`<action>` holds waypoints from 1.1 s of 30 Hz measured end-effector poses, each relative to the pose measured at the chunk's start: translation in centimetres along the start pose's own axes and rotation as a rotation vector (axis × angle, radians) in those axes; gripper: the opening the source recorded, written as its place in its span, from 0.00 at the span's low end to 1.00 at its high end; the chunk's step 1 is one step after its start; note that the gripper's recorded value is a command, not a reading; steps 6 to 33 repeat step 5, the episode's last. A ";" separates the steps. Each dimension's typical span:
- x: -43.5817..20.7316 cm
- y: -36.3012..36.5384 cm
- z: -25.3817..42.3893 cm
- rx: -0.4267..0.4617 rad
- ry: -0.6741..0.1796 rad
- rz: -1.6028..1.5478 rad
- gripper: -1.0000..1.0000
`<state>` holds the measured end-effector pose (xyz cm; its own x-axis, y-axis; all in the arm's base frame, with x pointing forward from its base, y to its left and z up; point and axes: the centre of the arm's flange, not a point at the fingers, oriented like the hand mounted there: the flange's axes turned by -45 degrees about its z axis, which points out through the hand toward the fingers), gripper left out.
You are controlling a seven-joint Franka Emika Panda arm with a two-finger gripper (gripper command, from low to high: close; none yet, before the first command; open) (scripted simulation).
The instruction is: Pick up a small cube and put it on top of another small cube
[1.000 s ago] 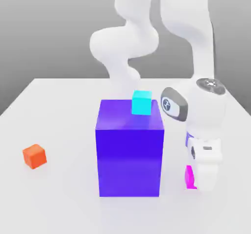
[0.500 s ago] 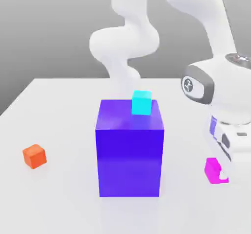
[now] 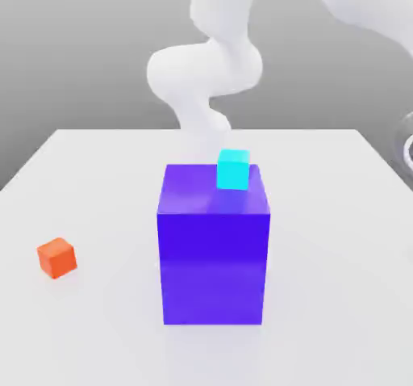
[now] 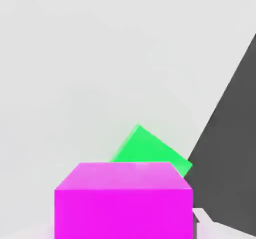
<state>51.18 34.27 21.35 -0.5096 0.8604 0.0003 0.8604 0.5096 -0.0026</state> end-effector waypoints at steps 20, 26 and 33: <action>0.0 0.1 2.8 0.000 0.000 -0.004 1.00; 0.0 0.1 2.8 0.000 0.000 -0.004 1.00; 0.0 0.1 2.8 0.000 0.000 -0.004 1.00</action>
